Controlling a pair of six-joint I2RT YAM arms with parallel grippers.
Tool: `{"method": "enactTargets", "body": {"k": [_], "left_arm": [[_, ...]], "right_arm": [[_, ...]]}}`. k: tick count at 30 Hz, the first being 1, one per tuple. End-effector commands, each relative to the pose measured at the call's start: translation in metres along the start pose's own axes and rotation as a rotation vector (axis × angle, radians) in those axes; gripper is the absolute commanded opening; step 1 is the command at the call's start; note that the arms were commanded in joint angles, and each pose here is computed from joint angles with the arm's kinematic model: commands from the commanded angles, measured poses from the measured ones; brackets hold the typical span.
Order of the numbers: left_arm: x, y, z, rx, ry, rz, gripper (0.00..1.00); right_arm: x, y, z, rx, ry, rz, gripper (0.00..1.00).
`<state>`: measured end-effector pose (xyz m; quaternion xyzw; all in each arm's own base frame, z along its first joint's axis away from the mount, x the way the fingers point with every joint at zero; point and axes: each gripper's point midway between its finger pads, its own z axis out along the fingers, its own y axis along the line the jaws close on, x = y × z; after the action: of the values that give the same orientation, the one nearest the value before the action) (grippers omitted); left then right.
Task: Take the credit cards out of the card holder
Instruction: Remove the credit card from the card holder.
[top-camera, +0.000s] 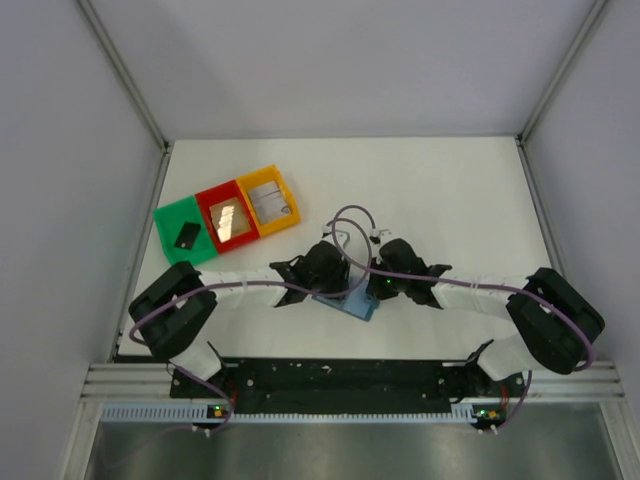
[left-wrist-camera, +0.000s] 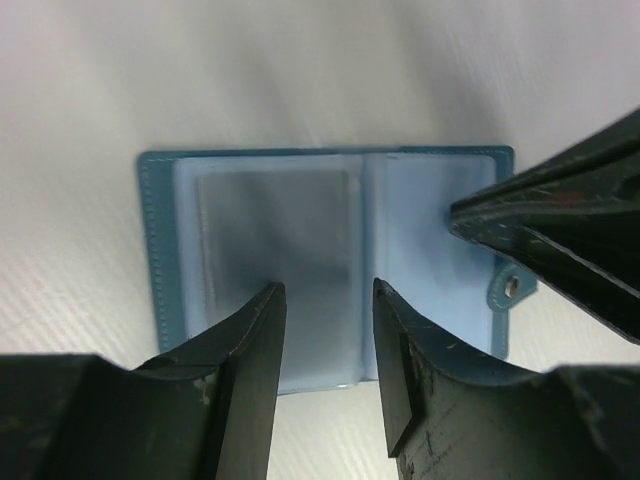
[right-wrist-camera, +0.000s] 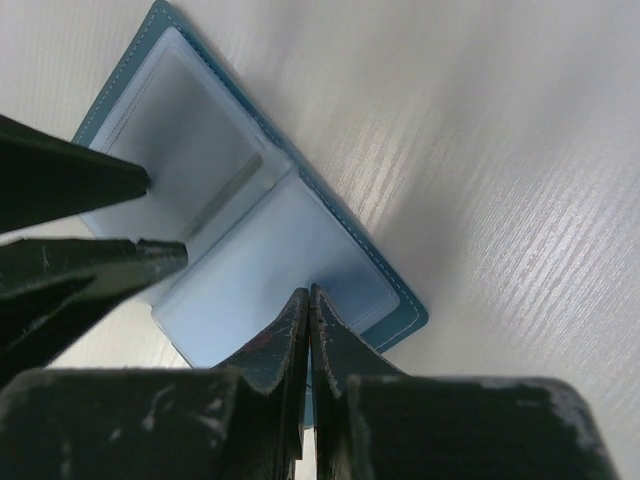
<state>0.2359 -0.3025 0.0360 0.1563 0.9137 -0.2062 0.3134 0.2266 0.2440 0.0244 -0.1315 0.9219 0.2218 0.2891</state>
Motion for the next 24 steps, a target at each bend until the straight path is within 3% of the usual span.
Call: {"method": "enactTargets", "body": {"k": [1, 15, 19, 24], "left_arm": [[0.024, -0.031, -0.001, 0.136, 0.116, -0.035, 0.45], [0.015, -0.051, -0.011, 0.239, 0.074, -0.121, 0.45], [-0.004, -0.054, -0.024, 0.261, -0.006, -0.160, 0.45], [-0.034, -0.027, -0.045, 0.220, -0.120, -0.205, 0.47]], "right_arm": [[-0.006, 0.005, -0.001, -0.034, -0.029, 0.022, 0.00], [-0.031, 0.018, -0.016, -0.106, -0.125, 0.062, 0.01], [-0.037, 0.019, -0.018, -0.096, -0.129, 0.047, 0.02], [-0.036, 0.018, -0.018, -0.087, -0.113, 0.041, 0.03]]}}
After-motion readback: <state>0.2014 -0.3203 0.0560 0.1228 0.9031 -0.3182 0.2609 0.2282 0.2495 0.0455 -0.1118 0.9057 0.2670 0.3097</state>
